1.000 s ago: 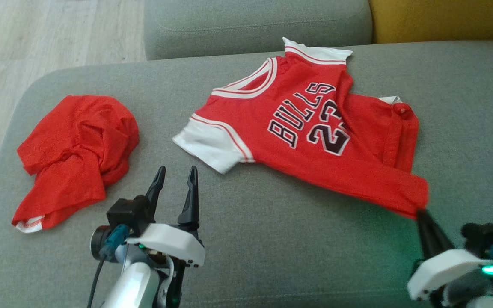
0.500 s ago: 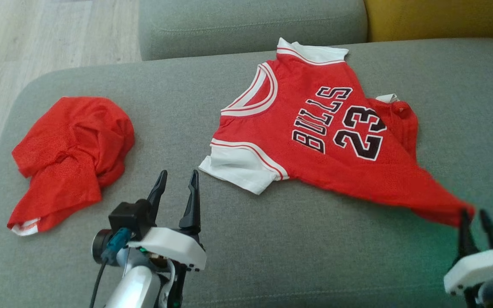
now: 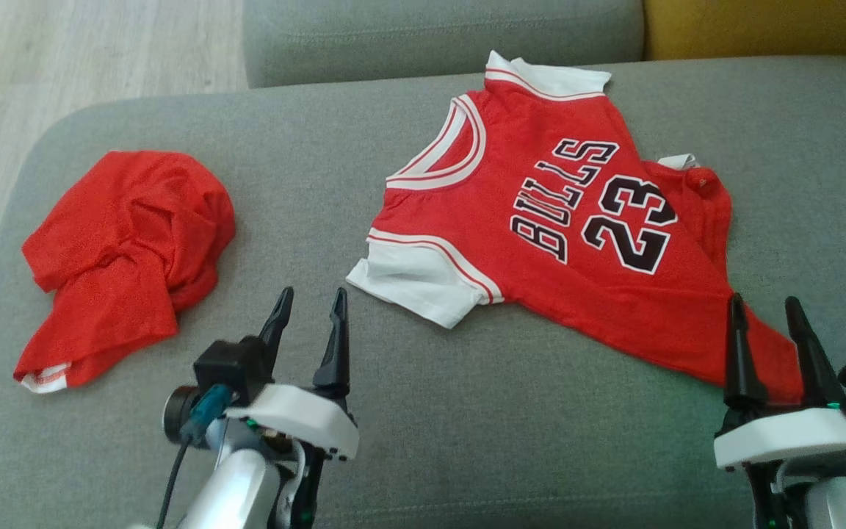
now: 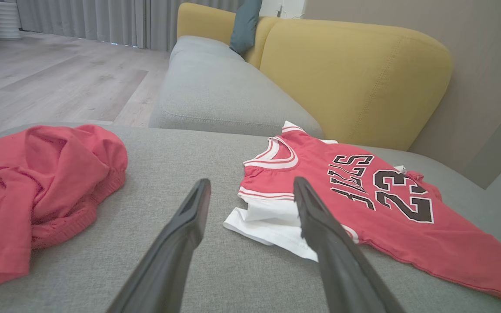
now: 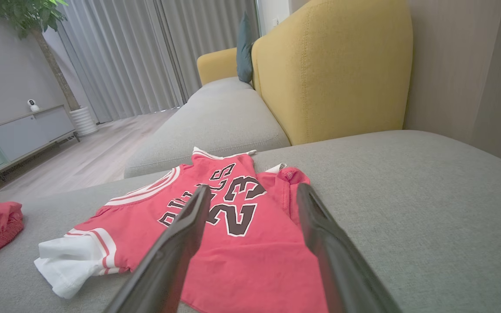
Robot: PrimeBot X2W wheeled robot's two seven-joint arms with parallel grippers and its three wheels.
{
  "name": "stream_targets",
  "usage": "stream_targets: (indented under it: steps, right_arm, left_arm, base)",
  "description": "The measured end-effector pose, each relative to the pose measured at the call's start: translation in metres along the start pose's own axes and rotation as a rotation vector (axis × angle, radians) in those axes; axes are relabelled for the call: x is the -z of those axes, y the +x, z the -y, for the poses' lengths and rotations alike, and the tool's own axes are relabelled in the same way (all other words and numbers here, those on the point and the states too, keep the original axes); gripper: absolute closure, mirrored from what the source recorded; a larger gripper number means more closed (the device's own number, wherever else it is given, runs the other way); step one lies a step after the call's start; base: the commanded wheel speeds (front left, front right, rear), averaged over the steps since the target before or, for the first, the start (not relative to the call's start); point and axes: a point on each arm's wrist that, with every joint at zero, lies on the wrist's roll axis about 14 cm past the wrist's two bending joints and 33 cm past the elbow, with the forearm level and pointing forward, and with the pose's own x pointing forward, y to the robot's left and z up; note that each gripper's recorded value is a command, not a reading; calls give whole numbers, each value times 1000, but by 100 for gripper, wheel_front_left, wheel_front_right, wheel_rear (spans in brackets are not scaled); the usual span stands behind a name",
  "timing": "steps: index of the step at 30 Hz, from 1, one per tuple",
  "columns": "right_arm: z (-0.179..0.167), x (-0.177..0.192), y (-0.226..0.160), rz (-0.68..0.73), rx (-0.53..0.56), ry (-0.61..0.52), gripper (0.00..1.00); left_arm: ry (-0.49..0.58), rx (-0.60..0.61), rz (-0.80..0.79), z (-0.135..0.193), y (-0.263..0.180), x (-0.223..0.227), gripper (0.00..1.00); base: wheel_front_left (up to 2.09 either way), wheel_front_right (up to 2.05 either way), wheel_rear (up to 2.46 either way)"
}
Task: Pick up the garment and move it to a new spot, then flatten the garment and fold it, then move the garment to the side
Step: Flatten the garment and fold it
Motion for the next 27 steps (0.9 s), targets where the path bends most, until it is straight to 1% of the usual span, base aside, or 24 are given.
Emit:
stream_targets:
  steps: [4, 6, 10, 16, 22, 27]
  right_arm:
    - [1, 6, 2, -16, 4, 0, 0]
    - [2, 9, 4, -26, 7, -1, 0]
    - [4, 7, 12, -26, 12, -5, 0]
    - [11, 8, 16, -30, 34, -12, 0]
    - [22, 14, 11, -50, 69, -18, 0]
    - [28, 11, 12, -40, 87, -18, 0]
  left_arm:
    - [11, 35, -26, 6, 9, 8, 0]
    - [35, 60, -58, 9, 16, 18, 0]
    - [151, 100, -159, 7, 33, 45, 0]
    - [265, 101, -284, -9, 61, 73, 0]
    - [311, 102, -397, -20, 69, 103, 0]
    - [327, 112, -431, -22, 74, 113, 0]
  base:
    - [0, 0, 0]
    - [0, 0, 0]
    - [0, 0, 0]
    - [0, 0, 0]
    - [0, 0, 0]
    - [0, 0, 0]
